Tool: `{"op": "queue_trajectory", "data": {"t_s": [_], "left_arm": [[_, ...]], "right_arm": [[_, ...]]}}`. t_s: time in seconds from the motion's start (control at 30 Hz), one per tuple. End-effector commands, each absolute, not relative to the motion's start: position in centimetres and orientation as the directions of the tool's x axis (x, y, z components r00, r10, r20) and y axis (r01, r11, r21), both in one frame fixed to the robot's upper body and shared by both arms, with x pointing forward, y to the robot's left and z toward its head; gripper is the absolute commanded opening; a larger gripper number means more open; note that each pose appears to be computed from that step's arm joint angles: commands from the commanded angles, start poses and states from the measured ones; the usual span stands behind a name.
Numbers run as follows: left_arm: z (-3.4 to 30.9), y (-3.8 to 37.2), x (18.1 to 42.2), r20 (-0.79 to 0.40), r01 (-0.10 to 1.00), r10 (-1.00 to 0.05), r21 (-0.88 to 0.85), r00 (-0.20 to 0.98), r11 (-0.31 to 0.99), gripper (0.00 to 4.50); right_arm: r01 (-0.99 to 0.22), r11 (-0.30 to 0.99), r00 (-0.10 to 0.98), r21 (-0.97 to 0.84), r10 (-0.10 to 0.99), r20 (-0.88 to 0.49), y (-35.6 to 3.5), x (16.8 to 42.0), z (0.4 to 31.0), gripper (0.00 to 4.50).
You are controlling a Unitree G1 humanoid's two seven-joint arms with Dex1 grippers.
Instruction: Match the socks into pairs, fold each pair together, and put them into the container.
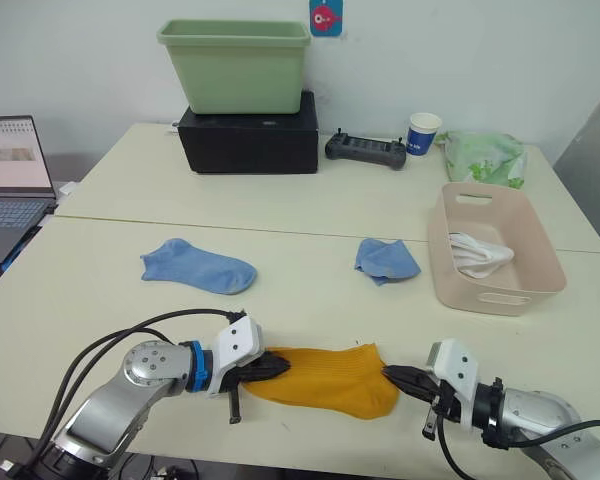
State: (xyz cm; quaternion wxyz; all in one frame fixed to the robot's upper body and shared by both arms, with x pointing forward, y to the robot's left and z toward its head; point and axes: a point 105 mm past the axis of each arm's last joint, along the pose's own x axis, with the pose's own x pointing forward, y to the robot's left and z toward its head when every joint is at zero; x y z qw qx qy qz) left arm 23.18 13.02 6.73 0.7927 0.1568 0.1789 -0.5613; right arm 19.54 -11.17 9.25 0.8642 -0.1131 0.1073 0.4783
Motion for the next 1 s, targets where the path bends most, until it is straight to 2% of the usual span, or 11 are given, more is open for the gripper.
{"op": "queue_trajectory", "data": {"t_s": [0.03, 0.13, 0.23, 0.33, 0.57, 0.67, 0.77, 0.9, 1.0], "left_arm": [[8.8, 12.7, 23.9, -0.382, 0.936, -0.857, 0.072, 0.346, 0.346, 0.0], [9.5, 12.1, 23.7, -0.361, 0.947, -0.876, 0.083, 0.319, 0.31, 0.0], [9.9, 11.4, 23.3, -0.353, 0.959, -0.892, 0.084, 0.282, 0.27, 0.0], [9.3, 10.7, 22.3, -0.392, 0.978, -0.897, 0.096, 0.206, 0.183, 0.0], [6.7, 10.6, 22.6, -0.46, 0.98, -0.865, 0.107, 0.2, 0.17, 0.0], [7.0, 10.6, 22.4, -0.448, 0.98, -0.871, 0.093, 0.2, 0.177, 0.0], [7.3, 11.1, 22.4, -0.448, 0.977, -0.868, 0.092, 0.213, 0.192, 0.0], [7.6, 11.4, 22.6, -0.447, 0.975, -0.866, 0.104, 0.223, 0.198, 0.0], [8.5, 10.6, 23.3, -0.416, 0.972, -0.879, 0.131, 0.233, 0.196, 0.0]], "right_arm": [[-0.8, 0.591, 0.598, -0.1, 0.776, -0.201, -11.5, 20.5, 11.2, 0.01], [-0.798, 0.596, 0.6, -0.087, 0.772, -0.21, -11.5, 20.5, 11.0, 0.91], [-0.8, 0.593, 0.596, -0.093, 0.765, -0.246, -11.5, 20.5, 10.3, 2.01], [-0.805, 0.589, 0.581, -0.07, 0.76, -0.289, -11.4, 20.1, 8.8, 3.06], [-0.802, 0.592, 0.568, -0.075, 0.719, -0.4, -10.8, 20.1, 5.6, 3.06], [-0.826, 0.556, 0.541, -0.088, 0.74, -0.399, -10.1, 19.8, 5.7, 2.48], [-0.845, 0.525, 0.516, -0.106, 0.746, -0.421, -9.6, 19.3, 5.3, 1.45], [-0.829, 0.549, 0.538, -0.102, 0.735, -0.413, -10.1, 19.7, 5.4, 0.02], [-0.806, 0.584, 0.567, -0.095, 0.716, -0.408, -11.3, 20.4, 5.9, 0.02]]}}
